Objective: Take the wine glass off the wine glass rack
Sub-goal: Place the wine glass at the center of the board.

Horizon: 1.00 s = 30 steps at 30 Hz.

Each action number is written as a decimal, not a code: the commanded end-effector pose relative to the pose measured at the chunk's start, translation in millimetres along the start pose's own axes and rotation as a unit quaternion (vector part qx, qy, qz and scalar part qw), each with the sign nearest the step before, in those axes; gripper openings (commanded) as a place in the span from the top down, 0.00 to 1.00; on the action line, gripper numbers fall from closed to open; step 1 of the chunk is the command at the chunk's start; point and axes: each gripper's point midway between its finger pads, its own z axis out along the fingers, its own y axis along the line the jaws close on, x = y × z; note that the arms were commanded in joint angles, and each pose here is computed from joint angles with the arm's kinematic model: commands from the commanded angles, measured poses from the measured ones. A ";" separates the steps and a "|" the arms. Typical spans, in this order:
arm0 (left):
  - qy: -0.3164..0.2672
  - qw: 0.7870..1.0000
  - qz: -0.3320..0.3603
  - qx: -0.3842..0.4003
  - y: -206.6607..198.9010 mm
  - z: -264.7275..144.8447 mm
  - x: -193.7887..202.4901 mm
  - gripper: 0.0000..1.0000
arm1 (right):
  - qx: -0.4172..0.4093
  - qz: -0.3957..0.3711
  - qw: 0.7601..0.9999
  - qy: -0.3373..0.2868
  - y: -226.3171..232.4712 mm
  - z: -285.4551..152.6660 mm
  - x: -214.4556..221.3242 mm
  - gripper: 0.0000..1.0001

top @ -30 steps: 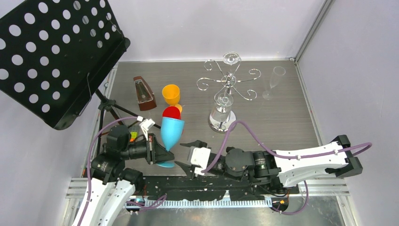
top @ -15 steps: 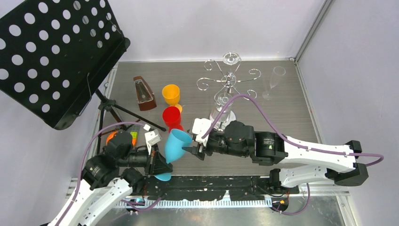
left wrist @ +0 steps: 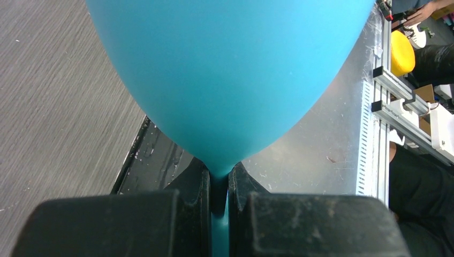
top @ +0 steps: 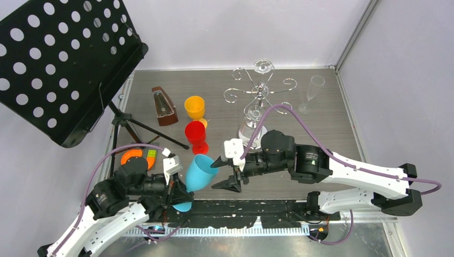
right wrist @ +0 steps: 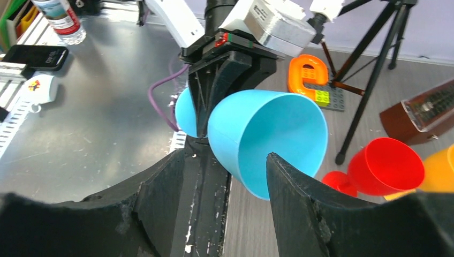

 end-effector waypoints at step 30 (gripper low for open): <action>-0.049 0.991 0.015 -0.124 31.6 -13.4 -33.0 1.00 | 0.000 0.043 0.999 -0.015 -5.4 17.8 -14.8 0.94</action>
